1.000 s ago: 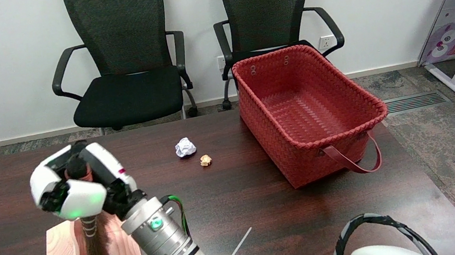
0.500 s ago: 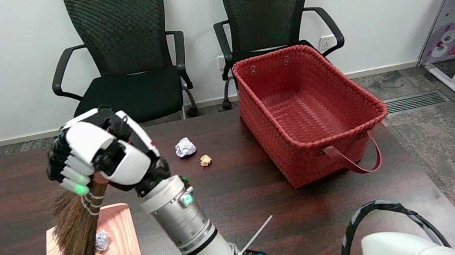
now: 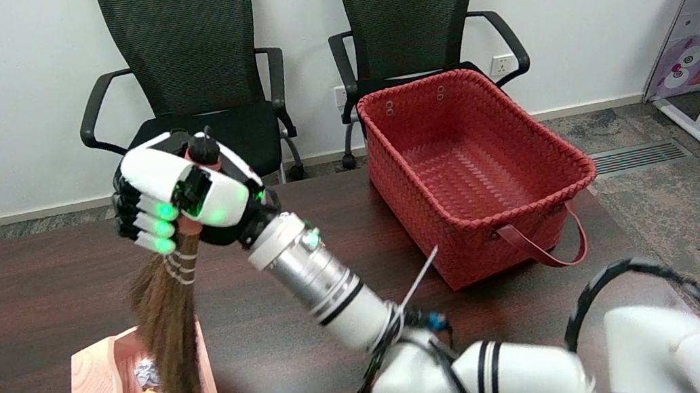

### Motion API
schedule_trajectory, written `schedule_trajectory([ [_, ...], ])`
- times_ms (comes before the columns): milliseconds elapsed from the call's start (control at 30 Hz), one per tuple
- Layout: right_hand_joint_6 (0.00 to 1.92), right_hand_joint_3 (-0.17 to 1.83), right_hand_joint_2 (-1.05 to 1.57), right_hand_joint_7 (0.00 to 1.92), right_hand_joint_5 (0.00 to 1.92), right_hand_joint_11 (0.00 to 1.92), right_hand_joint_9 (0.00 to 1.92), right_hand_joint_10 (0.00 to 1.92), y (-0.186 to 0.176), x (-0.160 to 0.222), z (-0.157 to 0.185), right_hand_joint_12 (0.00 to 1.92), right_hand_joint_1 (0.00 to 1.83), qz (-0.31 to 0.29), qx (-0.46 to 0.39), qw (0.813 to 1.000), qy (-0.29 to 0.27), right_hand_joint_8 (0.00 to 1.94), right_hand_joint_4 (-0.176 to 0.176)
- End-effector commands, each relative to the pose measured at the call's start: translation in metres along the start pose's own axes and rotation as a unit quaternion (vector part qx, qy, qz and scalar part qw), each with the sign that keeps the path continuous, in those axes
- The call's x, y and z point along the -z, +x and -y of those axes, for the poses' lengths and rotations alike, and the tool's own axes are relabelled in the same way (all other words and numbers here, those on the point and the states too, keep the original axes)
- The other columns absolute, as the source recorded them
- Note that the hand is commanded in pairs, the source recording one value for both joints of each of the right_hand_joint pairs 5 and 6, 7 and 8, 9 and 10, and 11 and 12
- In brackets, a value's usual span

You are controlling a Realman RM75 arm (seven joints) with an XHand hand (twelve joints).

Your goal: Sweep the paper ball into the dustpan.

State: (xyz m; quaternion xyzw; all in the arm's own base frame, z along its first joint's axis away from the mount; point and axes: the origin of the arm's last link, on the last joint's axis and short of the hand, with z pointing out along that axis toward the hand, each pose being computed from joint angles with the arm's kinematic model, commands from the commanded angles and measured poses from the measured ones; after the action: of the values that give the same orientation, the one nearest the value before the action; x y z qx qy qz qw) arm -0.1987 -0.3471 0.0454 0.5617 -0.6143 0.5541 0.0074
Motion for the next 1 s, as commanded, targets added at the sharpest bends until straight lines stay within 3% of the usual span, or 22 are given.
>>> schedule_trajectory([
  [33,1.92,1.12,1.54,1.92,1.92,1.92,1.92,1.92,0.094,-0.036,0.042,1.92,0.88,-0.007,0.069,0.985,-0.16,1.92,-0.022],
  [167,1.92,1.01,1.57,1.92,1.92,1.92,1.92,1.92,0.11,-0.058,0.054,1.92,0.89,0.007,0.108,0.98,-0.167,1.92,-0.024],
  [433,1.92,1.0,1.57,1.92,1.92,1.92,1.92,1.92,0.131,-0.07,0.051,1.92,0.9,0.029,0.115,0.97,-0.213,1.92,-0.03],
  [700,1.92,0.99,1.57,1.92,1.92,1.92,1.92,1.92,0.153,-0.078,0.063,1.92,0.9,0.01,0.145,0.966,-0.215,1.92,-0.031],
  [767,1.92,0.98,1.57,1.92,1.92,1.92,1.92,1.92,0.161,-0.082,0.067,1.92,0.91,0.009,0.174,0.957,-0.23,1.92,-0.002],
  [833,1.92,0.98,1.57,1.92,1.92,1.92,1.92,1.92,0.165,-0.087,0.07,1.92,0.91,0.011,0.202,0.948,-0.245,1.92,-0.011],
  [867,1.92,0.97,1.57,1.92,1.92,1.92,1.92,1.92,0.165,-0.089,0.072,1.92,0.9,0.012,0.211,0.945,-0.249,1.92,-0.031],
  [1000,1.92,0.97,1.57,1.92,1.92,1.92,1.92,1.92,0.169,-0.101,0.08,1.92,0.89,0.022,0.258,0.928,-0.268,1.92,-0.03],
])
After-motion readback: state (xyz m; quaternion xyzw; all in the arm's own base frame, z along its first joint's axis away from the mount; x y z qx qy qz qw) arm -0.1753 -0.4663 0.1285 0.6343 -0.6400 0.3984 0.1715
